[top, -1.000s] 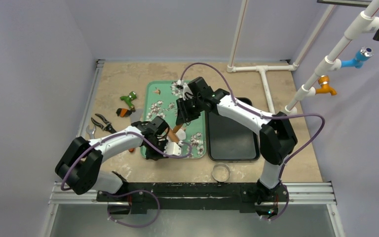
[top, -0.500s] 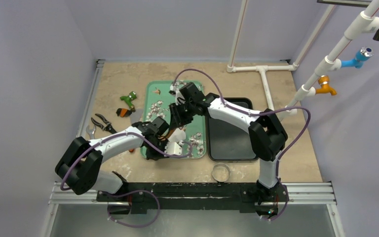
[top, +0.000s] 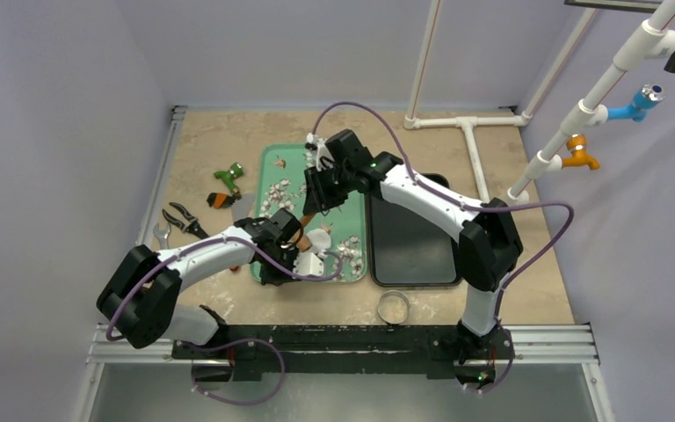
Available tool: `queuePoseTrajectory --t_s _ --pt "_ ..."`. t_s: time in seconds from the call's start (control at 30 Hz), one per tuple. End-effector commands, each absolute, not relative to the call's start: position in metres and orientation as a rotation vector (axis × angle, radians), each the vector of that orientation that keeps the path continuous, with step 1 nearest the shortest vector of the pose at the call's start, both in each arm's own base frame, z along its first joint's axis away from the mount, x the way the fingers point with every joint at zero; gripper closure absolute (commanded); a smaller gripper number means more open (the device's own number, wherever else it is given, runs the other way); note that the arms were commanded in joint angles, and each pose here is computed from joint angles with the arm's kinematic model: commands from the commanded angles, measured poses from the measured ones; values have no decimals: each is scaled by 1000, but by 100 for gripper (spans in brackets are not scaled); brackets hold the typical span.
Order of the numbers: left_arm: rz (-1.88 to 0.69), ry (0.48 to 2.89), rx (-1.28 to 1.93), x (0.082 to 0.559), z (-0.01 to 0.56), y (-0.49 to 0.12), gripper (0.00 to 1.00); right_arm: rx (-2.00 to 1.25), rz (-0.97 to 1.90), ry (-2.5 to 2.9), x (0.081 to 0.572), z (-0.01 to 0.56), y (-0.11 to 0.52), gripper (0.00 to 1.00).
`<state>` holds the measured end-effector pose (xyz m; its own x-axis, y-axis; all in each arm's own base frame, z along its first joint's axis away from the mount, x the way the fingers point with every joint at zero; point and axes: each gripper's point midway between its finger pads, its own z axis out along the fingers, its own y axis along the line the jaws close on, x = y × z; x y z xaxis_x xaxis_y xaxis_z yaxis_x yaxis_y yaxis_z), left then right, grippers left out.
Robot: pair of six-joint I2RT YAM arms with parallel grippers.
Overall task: Roll out the dumpling wrappers from the dough
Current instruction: Flatten out the dough on the work surface.
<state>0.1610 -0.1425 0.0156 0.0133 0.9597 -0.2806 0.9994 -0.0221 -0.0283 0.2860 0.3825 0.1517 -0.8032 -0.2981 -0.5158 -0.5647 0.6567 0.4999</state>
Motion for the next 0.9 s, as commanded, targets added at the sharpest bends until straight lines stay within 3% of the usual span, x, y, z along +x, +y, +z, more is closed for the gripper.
queuePoseTrajectory --t_s 0.0,0.23,0.47,0.87 --pt "-335 2019 2088 169 2 -153 100 -684 885 2372 303 196 379 100" --pt "-334 2021 2085 169 2 -153 100 -746 678 2516 299 142 354 100" --pt "-335 2022 2086 169 2 -153 100 -633 352 2607 330 101 291 100" --pt "-340 2036 2090 168 1 -153 100 -602 291 2571 339 131 268 100"
